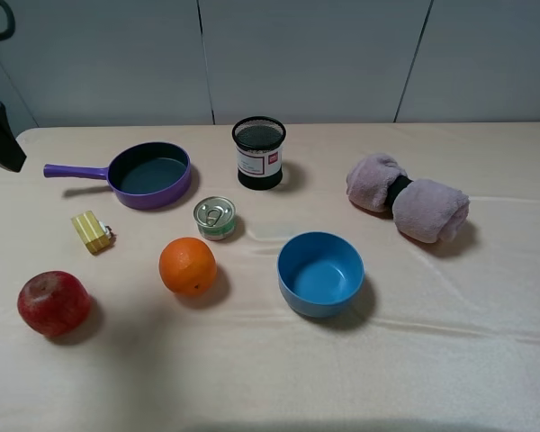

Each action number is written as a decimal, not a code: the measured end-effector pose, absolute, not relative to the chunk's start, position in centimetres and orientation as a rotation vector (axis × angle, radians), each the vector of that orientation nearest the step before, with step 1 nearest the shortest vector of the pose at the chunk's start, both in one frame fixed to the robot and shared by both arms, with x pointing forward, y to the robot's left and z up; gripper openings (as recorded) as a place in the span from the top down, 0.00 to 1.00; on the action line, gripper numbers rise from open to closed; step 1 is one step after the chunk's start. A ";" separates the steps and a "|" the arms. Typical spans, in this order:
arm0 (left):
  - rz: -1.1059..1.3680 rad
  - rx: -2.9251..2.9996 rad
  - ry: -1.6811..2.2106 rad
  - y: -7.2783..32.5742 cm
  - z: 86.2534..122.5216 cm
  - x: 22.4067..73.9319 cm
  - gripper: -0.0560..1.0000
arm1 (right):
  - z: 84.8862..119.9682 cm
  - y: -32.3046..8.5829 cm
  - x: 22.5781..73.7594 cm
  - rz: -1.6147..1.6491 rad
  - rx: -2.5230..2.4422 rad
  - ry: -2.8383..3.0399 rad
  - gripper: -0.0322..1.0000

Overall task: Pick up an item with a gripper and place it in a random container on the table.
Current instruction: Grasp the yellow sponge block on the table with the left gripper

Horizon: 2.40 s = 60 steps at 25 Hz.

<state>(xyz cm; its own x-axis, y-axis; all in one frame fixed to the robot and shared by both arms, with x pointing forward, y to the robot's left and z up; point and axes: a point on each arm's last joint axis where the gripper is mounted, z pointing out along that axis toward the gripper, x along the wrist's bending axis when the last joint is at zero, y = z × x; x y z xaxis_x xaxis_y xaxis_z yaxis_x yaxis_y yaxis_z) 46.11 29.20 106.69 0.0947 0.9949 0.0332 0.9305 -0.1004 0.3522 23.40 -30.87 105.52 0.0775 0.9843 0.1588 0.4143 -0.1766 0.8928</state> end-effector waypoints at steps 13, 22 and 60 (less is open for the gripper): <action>0.296 2.187 1.974 29.0 103.0 49.2 0.01 | 105.5 -30.9 23.4 1.068 1.680 1.402 0.30; 0.237 2.207 2.010 28.9 100.9 50.5 0.01 | 105.5 -30.9 23.4 1.068 1.680 1.402 0.30; 0.045 1.919 2.330 26.9 89.3 55.4 0.01 | 105.5 -30.9 23.4 1.069 1.680 1.402 0.30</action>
<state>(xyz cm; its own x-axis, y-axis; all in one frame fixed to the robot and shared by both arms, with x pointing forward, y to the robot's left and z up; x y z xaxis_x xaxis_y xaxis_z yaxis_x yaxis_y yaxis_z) 55.37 26.87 89.30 -0.1873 0.9794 -0.0752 0.9758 0.1943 0.1006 23.40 -30.87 105.52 0.0772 0.9842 0.1591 0.4144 -0.1769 0.8927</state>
